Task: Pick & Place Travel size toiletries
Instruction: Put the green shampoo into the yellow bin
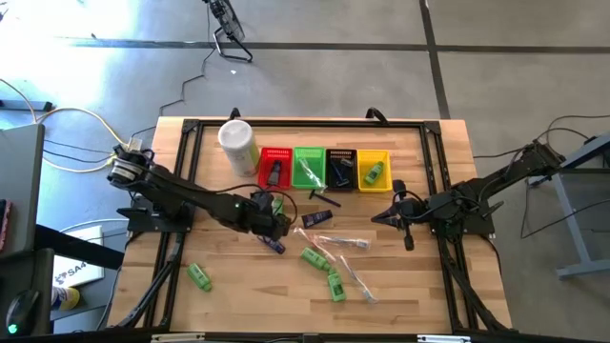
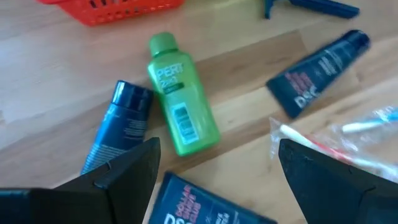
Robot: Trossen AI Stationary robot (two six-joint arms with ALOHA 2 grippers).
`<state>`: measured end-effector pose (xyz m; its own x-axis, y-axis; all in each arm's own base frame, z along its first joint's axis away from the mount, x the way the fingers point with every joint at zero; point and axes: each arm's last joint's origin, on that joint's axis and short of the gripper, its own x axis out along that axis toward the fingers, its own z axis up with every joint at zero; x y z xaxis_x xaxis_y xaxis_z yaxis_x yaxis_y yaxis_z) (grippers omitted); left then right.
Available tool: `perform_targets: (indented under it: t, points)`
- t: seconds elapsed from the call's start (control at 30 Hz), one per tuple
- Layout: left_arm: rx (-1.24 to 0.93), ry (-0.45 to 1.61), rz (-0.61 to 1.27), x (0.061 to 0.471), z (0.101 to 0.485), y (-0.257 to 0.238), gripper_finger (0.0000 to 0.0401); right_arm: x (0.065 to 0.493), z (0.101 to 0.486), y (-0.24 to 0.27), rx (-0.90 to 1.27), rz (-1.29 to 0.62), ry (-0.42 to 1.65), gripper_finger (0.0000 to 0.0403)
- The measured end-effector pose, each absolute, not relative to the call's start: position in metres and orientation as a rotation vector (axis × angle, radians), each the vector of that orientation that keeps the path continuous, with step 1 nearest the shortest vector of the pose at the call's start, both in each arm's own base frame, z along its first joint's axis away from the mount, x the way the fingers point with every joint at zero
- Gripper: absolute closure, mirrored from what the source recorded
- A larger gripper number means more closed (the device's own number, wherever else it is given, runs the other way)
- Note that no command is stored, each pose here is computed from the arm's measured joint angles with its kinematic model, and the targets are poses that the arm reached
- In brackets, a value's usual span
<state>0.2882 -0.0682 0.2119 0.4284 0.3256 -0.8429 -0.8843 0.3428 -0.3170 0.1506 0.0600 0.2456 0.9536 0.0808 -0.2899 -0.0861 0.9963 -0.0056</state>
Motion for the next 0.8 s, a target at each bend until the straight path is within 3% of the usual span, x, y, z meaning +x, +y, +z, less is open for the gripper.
perform_targets:
  t: [0.8]
  points:
    - [-0.910,0.758,0.875,0.2963,0.2037,-0.0709,0.0080,0.1506,0.2458,0.0600,-0.018,0.085,0.293,0.0401]
